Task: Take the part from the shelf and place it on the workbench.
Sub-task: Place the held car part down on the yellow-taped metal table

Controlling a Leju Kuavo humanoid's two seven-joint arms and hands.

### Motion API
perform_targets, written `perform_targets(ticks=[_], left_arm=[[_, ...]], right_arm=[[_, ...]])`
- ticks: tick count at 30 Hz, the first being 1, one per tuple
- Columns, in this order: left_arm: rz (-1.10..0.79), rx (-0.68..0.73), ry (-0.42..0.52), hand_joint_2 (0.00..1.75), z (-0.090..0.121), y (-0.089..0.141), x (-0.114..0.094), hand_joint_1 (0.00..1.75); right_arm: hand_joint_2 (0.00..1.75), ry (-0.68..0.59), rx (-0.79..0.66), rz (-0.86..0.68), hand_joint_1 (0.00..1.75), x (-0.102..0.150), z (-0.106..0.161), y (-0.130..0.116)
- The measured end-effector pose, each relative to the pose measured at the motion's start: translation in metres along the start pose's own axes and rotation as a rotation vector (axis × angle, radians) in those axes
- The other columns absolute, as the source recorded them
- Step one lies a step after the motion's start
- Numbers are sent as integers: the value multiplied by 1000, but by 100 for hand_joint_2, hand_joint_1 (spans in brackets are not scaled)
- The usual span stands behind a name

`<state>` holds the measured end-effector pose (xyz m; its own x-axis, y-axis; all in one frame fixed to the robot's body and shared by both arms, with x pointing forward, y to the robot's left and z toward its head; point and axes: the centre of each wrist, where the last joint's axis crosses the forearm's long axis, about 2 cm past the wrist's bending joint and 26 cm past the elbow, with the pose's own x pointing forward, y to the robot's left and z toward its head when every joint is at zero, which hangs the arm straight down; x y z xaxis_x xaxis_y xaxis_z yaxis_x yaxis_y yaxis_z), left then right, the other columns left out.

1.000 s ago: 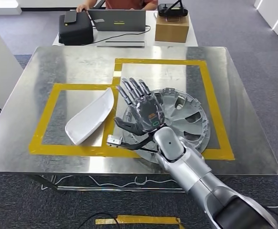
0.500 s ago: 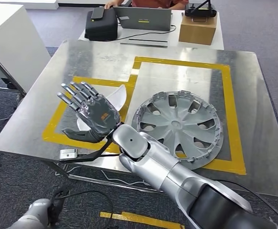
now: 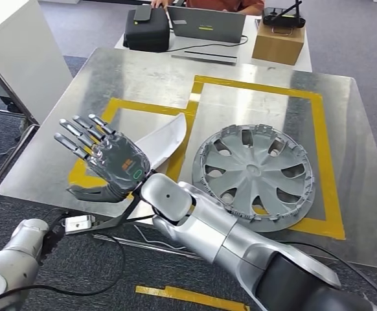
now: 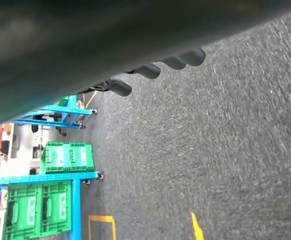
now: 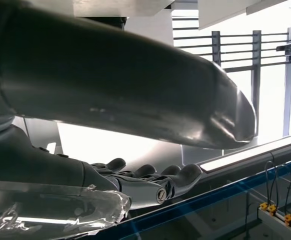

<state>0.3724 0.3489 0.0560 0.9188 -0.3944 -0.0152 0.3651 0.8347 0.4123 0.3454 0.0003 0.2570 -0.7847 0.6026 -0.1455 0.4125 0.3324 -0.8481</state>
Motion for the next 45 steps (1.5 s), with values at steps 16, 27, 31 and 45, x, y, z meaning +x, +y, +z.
perform_targets(ticks=[16,27,31,45], left_arm=[[502,-408,37,0,-74,-130,-134,0],[65,-561,-84,0,-88,-207,-254,0],[24,-568,-71,0,-89,-210,-265,0],[-9,-569,-67,0,-89,-211,-268,0]], right_arm=[[0,161,-49,78,0,-38,35,19],[0,362,54,231,0,-82,123,48],[0,403,66,241,0,-88,136,49],[0,458,82,246,0,-94,152,51]])
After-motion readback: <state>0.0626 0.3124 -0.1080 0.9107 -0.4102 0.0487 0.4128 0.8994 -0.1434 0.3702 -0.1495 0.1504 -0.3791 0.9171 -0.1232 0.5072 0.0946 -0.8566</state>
